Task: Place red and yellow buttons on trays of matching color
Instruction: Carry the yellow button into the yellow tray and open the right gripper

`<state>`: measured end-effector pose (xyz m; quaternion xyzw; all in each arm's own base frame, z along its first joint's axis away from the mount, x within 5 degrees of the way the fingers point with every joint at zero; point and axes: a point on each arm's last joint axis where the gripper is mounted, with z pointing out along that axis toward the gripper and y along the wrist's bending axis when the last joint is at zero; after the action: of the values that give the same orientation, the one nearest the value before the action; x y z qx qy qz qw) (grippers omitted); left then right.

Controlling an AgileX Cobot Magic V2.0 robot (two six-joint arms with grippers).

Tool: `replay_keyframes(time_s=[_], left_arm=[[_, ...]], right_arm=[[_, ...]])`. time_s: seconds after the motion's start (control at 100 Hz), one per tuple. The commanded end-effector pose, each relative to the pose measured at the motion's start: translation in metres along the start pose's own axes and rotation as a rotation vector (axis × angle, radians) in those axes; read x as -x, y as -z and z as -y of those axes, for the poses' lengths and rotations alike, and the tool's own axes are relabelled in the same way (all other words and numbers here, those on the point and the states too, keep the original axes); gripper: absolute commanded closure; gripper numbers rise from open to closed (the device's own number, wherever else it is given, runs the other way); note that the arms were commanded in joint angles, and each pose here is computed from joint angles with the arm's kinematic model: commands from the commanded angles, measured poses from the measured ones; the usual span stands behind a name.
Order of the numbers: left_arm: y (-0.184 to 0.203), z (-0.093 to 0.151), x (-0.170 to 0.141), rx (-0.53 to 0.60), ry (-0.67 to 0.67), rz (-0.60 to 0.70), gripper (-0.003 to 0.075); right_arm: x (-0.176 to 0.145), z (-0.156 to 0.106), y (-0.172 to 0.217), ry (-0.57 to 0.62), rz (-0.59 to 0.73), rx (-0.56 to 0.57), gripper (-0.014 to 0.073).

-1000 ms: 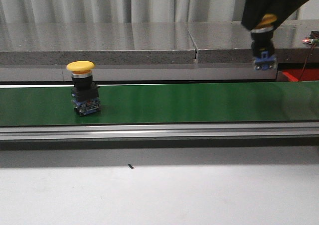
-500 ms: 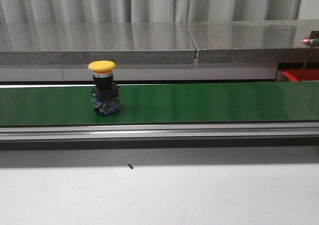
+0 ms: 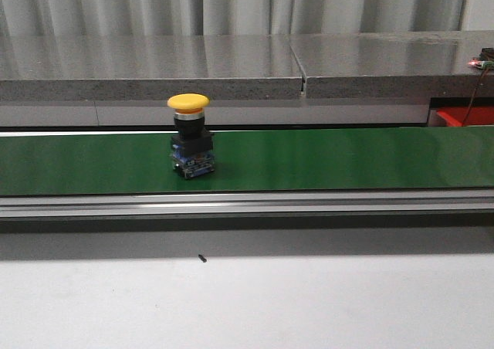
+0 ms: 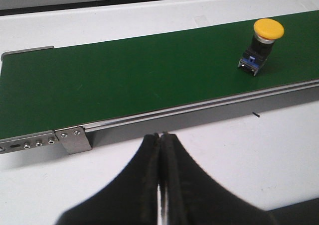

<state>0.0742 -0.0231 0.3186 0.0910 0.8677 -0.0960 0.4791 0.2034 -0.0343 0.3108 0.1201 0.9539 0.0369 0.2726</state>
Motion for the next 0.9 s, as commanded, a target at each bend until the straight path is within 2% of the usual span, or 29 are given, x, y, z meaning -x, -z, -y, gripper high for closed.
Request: replay_keyframes(time_s=[0.0,0.29,0.48,0.73,0.89], left_arm=[[0.005,0.001,0.013,-0.006,0.007,0.086,0.0741],[0.005,0.001,0.013,-0.006,0.007,0.086,0.0741],[0.005,0.001,0.013,-0.006,0.007,0.086,0.0741],[0.005,0.001,0.013,-0.006,0.007,0.086,0.0741],[0.005,0.001,0.013,-0.006,0.007,0.086,0.0741]], right_arm=[[0.003,0.01,0.004,-0.052,0.094,-0.024,0.0505],[-0.021,0.049,-0.027,-0.277,0.158,-0.092,0.0505],[-0.041,0.062,-0.045,-0.395,0.199,-0.113,0.0505],[-0.048,0.072,-0.058,-0.451,0.231,-0.144,0.0505],[-0.048,0.078,-0.074,-0.477,0.183,-0.151,0.0503]])
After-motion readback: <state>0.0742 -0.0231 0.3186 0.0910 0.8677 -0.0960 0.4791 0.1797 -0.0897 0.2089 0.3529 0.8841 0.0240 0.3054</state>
